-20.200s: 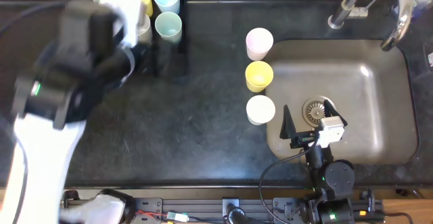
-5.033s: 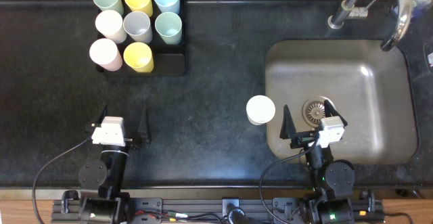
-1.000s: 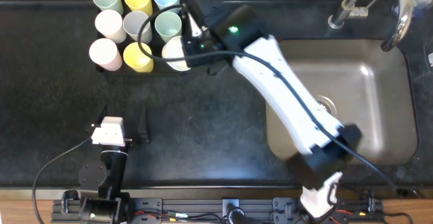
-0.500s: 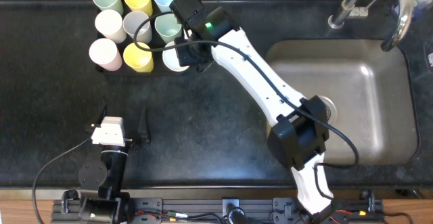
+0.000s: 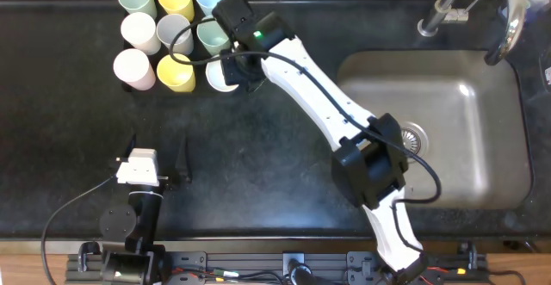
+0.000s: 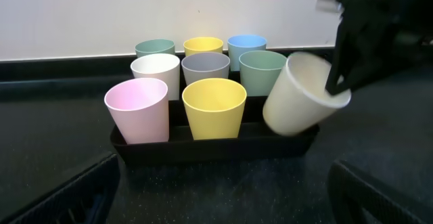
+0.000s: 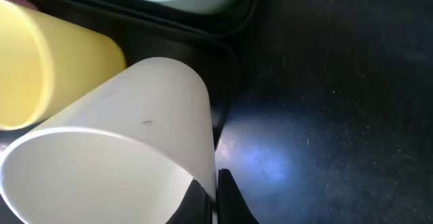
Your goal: Store Cups
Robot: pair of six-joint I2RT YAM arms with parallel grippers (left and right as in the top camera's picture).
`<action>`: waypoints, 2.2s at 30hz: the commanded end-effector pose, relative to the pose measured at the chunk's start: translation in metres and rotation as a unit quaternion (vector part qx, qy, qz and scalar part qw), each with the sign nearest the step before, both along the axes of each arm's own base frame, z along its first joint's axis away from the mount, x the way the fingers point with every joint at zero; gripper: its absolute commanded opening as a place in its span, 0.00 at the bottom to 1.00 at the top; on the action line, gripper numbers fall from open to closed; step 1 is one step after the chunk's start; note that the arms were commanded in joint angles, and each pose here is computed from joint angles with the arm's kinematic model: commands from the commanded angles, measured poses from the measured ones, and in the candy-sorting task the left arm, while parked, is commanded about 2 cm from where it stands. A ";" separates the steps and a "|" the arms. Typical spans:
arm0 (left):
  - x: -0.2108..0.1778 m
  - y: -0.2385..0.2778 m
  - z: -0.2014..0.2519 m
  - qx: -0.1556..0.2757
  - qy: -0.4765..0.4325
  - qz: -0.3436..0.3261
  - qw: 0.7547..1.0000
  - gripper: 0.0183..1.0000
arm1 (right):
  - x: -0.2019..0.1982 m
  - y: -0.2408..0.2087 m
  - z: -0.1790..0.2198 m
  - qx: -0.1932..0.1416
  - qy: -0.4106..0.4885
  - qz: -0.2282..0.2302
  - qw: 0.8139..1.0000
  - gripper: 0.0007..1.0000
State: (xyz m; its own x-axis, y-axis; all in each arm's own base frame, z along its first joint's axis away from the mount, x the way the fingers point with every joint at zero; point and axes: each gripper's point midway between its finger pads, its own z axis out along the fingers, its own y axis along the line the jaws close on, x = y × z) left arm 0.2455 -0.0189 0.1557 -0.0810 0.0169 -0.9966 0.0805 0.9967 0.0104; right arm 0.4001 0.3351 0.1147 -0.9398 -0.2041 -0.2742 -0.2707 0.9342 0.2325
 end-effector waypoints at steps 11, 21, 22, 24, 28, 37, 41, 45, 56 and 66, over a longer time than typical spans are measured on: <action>0.000 0.002 0.000 0.009 -0.002 0.005 1.000 1.00 | 0.007 0.013 -0.006 0.008 -0.011 -0.004 1.000 0.07; 0.000 0.002 0.000 0.009 -0.002 0.005 1.000 1.00 | 0.008 0.011 0.012 0.017 -0.026 -0.002 0.999 0.51; 0.000 0.002 0.000 0.009 -0.002 0.005 1.000 1.00 | 0.009 0.010 0.020 0.020 -0.036 0.001 0.999 0.52; 0.000 0.002 0.000 0.009 -0.002 0.005 1.000 1.00 | 0.010 0.006 0.052 0.028 -0.070 0.007 0.997 0.58; 0.000 0.002 0.000 0.009 -0.002 0.005 1.000 1.00 | 0.013 -0.023 0.134 0.052 -0.156 0.019 0.986 0.70; 0.000 0.002 0.000 0.009 -0.002 0.005 1.000 1.00 | -0.017 -0.197 0.278 0.024 -0.335 -0.036 0.941 1.00; 0.000 0.002 0.000 0.009 -0.002 0.005 1.000 1.00 | -0.068 -0.247 0.273 -0.006 -0.387 -0.042 0.921 1.00; 0.000 0.002 0.000 0.009 -0.002 0.005 1.000 1.00 | -0.111 -0.265 0.251 -0.005 -0.426 -0.051 0.903 1.00; 0.000 0.002 0.000 0.009 -0.002 0.005 1.000 1.00 | -0.170 -0.292 0.153 0.017 -0.512 -0.093 0.854 1.00; 0.000 0.002 0.000 0.009 -0.002 0.005 1.000 1.00 | -0.167 -0.299 0.106 0.033 -0.582 -0.115 0.804 1.00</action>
State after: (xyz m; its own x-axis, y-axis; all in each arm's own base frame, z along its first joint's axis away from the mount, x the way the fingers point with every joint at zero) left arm 0.2454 -0.0189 0.1556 -0.0821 0.0170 -0.9965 0.0809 0.9967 0.0103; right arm 0.2343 0.0376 0.2263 -0.0883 -0.0241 -0.9958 -0.1663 0.9860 -0.0091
